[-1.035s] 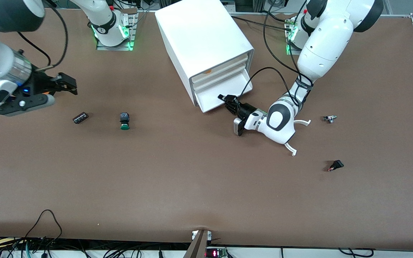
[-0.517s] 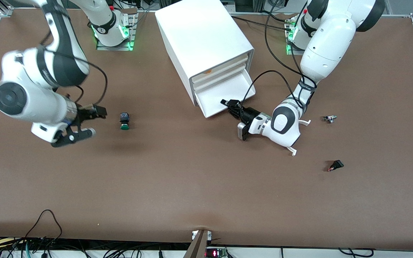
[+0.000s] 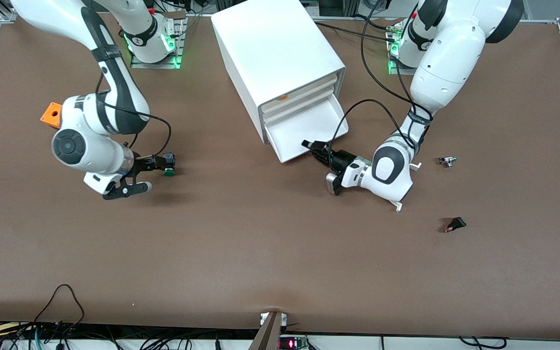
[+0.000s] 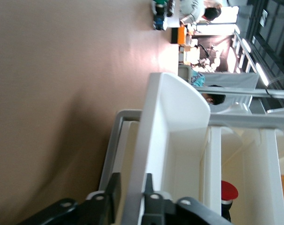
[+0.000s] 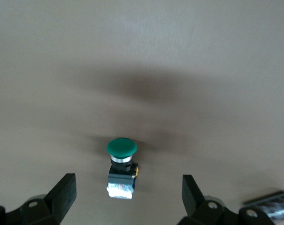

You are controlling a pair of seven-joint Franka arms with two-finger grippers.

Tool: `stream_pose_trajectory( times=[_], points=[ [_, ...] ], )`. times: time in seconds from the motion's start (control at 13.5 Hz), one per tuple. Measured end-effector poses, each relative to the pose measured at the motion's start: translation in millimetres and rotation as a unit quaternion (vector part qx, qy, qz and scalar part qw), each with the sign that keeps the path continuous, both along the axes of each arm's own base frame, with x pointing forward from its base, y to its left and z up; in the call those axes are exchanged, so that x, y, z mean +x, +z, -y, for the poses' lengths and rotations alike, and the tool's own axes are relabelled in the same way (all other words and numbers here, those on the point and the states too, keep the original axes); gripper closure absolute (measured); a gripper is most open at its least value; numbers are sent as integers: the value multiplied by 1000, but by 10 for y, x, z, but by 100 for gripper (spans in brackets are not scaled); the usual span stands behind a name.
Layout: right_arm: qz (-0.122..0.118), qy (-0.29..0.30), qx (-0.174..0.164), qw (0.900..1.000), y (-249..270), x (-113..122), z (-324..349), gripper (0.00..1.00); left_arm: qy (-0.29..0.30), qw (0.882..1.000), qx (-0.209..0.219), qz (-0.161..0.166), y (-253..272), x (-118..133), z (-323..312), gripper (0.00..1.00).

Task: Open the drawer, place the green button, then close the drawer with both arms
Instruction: 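Lower the right gripper and grasp the green-capped push button, then carry the button toward the drawer with the right gripper while the left gripper withdraws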

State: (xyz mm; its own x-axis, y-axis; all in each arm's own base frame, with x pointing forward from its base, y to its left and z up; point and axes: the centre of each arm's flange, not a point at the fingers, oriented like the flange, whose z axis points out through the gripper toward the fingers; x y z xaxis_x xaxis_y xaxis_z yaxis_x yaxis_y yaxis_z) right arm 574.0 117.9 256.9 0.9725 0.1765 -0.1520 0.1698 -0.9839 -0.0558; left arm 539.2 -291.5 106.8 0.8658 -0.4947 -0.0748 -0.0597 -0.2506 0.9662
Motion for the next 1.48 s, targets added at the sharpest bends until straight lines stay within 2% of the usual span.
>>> stream_pose_trajectory(
  times=[0.22,0.44,0.52,0.59,0.67,0.81,0.96,1.03,1.26,1.4,1.48],
  points=[
    [20,-28,2,999,-364,-334,-252,0,14,998,34,-57,6,15,-22,36],
    [19,-36,1,999,-513,-512,-331,0,-3,989,66,-133,229,181,-206,5],
    [19,-36,0,999,-543,-550,-318,0,-12,987,74,-145,325,279,-368,0],
    [18,-36,0,999,-558,-582,-309,0,-18,986,86,-144,404,396,-592,0],
    [19,-36,0,999,-557,-598,-303,0,-23,986,104,-131,468,519,-844,0],
    [20,-36,0,999,-540,-609,-298,0,-42,984,157,-79,650,789,-1285,0],
    [19,-36,-1,999,-547,-632,-291,2,-56,976,208,-28,957,1039,-1627,0],
    [19,-35,-1,999,-568,-653,-284,4,-68,971,228,-14,1112,1114,-1813,0],
    [24,-28,-1,999,-637,-718,-249,10,-108,941,317,37,1590,1328,-2302,0],
    [26,-23,-1,999,-665,-740,-214,15,-102,928,352,63,1899,1427,-2622,0],
    [26,-23,-1,999,-670,-744,-208,20,-99,922,366,73,2026,1446,-2788,0]
  ],
)
